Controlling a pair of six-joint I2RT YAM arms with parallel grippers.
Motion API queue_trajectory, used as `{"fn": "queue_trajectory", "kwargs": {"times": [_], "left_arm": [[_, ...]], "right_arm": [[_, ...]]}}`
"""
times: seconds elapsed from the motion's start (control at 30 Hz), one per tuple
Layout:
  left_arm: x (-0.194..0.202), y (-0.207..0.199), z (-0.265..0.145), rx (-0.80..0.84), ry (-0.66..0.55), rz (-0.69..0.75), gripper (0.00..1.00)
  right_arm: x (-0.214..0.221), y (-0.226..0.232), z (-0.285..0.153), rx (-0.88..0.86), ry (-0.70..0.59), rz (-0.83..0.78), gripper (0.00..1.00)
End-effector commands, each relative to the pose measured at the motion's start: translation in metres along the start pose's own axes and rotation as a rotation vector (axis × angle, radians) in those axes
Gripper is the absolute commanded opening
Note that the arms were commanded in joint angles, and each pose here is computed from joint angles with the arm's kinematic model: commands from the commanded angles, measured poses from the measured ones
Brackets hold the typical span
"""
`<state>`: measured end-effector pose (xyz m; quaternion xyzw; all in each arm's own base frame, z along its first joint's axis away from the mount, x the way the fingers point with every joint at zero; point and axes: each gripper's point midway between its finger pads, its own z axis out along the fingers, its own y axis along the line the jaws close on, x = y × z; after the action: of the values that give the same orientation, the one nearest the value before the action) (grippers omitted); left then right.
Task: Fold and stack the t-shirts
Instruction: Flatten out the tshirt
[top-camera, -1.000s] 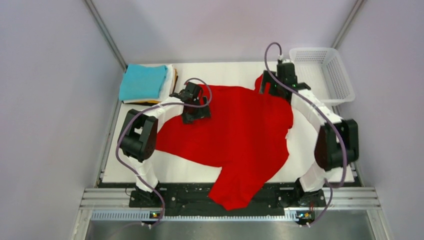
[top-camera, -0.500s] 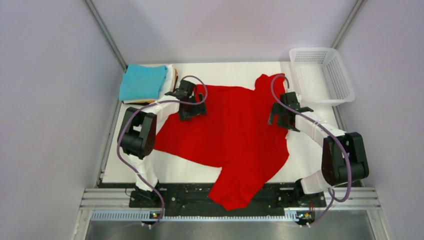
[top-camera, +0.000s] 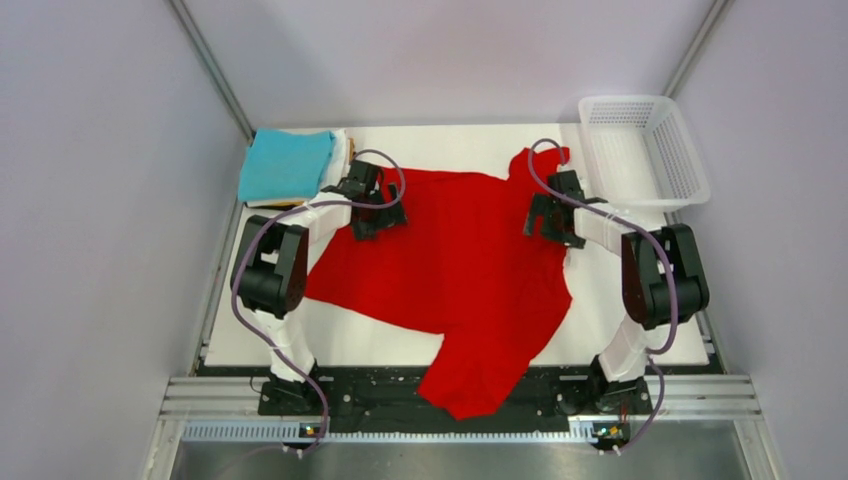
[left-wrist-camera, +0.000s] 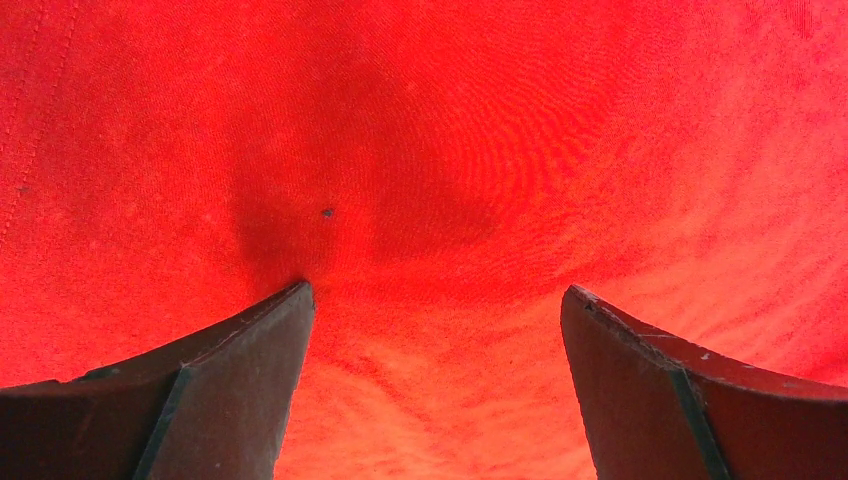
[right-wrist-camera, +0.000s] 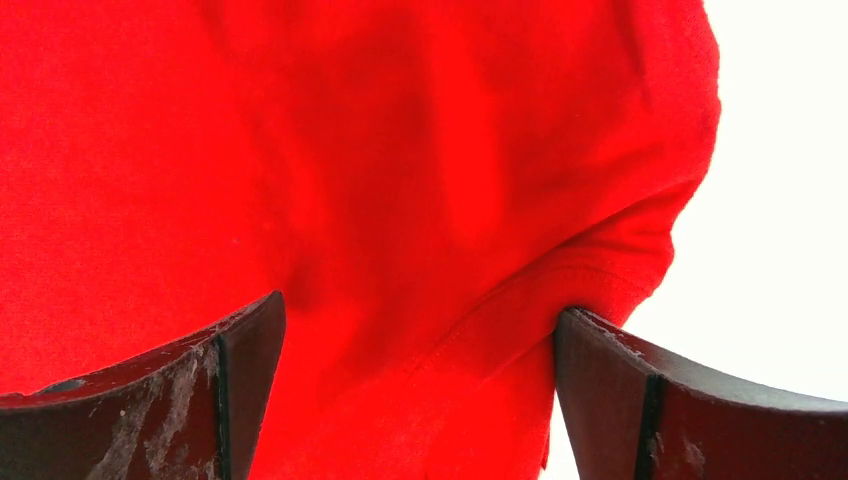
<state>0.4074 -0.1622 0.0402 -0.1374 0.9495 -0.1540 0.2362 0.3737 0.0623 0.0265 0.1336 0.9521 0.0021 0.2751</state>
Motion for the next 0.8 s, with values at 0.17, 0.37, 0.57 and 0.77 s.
{"fn": "queue_trajectory", "kwargs": {"times": [0.17, 0.37, 0.57, 0.77], "left_arm": [[0.005, 0.028, 0.003, -0.110, 0.001, -0.038, 0.99], [0.002, 0.038, 0.003, -0.152, -0.005, -0.041, 0.99], [0.001, 0.042, 0.003, -0.161, -0.005, -0.041, 0.99], [0.000, 0.022, -0.004, -0.057, 0.012, -0.025, 0.99]], "right_arm": [[0.016, -0.052, 0.010, 0.230, 0.058, 0.073, 0.98], [0.019, -0.100, -0.018, 0.385, 0.041, 0.097, 0.99], [0.004, -0.118, -0.027, 0.407, -0.001, 0.109, 0.99], [-0.016, -0.068, -0.043, 0.090, -0.053, 0.035, 0.99]]}}
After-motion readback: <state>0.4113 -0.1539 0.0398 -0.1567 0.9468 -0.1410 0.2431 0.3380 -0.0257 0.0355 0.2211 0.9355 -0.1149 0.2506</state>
